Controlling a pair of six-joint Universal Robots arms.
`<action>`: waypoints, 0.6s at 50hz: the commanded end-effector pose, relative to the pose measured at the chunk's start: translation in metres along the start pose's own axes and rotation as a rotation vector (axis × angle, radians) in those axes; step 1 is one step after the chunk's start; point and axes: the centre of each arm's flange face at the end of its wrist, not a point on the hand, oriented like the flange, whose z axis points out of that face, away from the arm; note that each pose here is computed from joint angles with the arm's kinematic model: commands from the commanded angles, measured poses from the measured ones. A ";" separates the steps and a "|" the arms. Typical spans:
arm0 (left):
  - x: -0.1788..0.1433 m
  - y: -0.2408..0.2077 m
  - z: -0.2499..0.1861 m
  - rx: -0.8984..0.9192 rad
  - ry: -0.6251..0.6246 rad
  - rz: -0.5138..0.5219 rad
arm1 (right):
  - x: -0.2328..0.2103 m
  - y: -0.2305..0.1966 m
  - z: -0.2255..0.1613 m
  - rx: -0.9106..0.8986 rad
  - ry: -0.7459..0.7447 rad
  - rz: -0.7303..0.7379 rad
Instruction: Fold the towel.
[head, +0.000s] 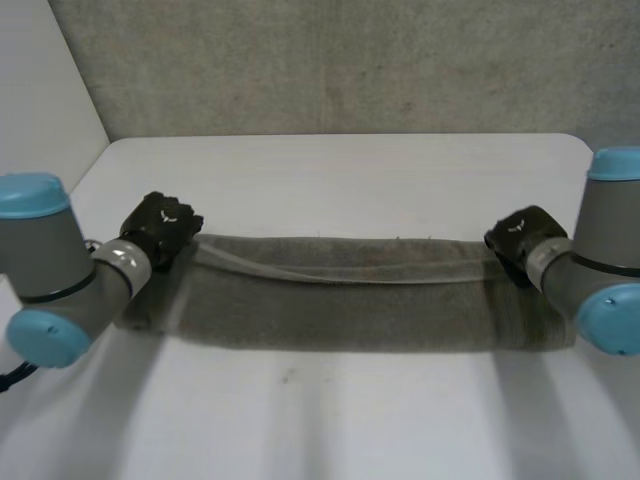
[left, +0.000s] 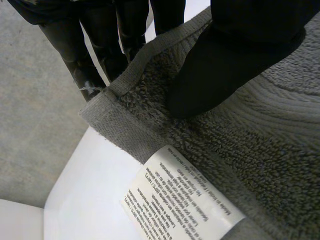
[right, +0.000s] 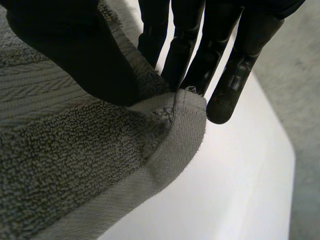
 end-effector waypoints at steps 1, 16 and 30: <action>-0.003 0.007 0.041 -0.007 -0.098 0.019 | -0.002 -0.008 0.042 0.073 0.095 -0.014; -0.005 0.000 0.055 0.010 -0.134 0.034 | 0.016 -0.019 0.065 0.131 0.278 0.019; -0.015 -0.029 0.019 0.041 -0.157 0.024 | 0.048 -0.048 -0.014 0.224 0.271 0.208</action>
